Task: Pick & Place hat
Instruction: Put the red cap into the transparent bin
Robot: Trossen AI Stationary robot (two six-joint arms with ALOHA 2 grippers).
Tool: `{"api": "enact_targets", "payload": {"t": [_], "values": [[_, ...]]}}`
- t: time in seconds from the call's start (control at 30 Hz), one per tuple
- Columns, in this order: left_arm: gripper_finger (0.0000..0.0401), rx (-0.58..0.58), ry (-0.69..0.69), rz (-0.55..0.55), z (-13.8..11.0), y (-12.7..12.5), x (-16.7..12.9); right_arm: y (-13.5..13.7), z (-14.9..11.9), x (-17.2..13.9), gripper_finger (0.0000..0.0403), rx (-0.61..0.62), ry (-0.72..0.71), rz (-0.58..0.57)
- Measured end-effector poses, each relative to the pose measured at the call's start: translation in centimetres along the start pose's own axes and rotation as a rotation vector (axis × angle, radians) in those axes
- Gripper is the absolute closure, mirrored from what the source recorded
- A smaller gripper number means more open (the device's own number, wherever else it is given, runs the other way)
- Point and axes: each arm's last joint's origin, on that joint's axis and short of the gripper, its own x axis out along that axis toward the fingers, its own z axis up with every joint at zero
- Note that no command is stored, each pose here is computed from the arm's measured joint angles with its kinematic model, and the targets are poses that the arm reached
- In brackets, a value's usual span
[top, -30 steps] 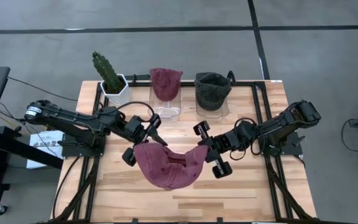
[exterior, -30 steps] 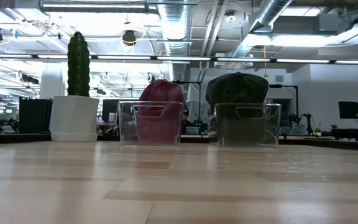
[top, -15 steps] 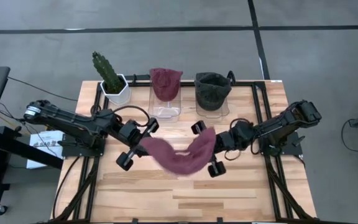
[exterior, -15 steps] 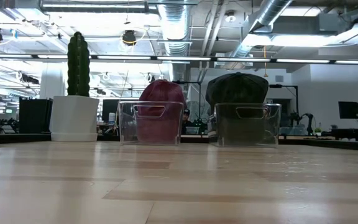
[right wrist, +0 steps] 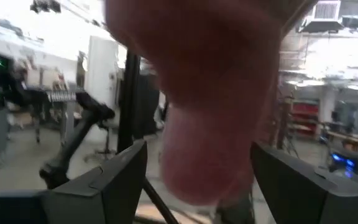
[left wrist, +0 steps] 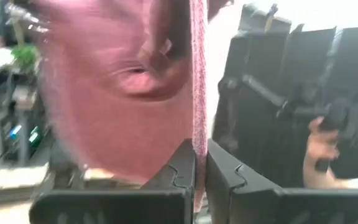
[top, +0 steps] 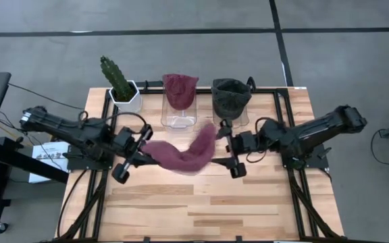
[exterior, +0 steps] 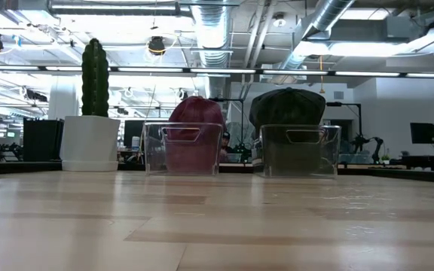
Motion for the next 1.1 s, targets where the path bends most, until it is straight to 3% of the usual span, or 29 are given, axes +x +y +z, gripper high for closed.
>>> {"api": "enact_targets", "payload": {"t": [0.17,0.43,0.73,0.87,1.1], "values": [[0.0389,-0.011,0.077,0.047,-1.5,-1.4,-0.5,0.2,2.0,-1.8,0.0127,-0.042,0.047,-0.027],[0.0389,-0.072,0.207,0.038,-6.3,-2.7,-1.0,2.8,3.7,-3.3,0.0127,-0.139,0.076,0.016],[0.0389,-0.133,0.225,0.039,-9.4,-2.6,-1.6,4.3,0.6,-1.8,0.0127,-0.178,0.209,0.051],[0.0388,-0.133,0.221,0.038,-9.5,-2.6,-1.6,4.0,-0.8,-0.9,0.0127,-0.184,0.235,0.041],[0.0388,-0.133,0.218,0.037,-9.5,-2.6,-1.6,3.3,-0.9,-0.3,0.0127,-0.120,0.218,0.050]]}}
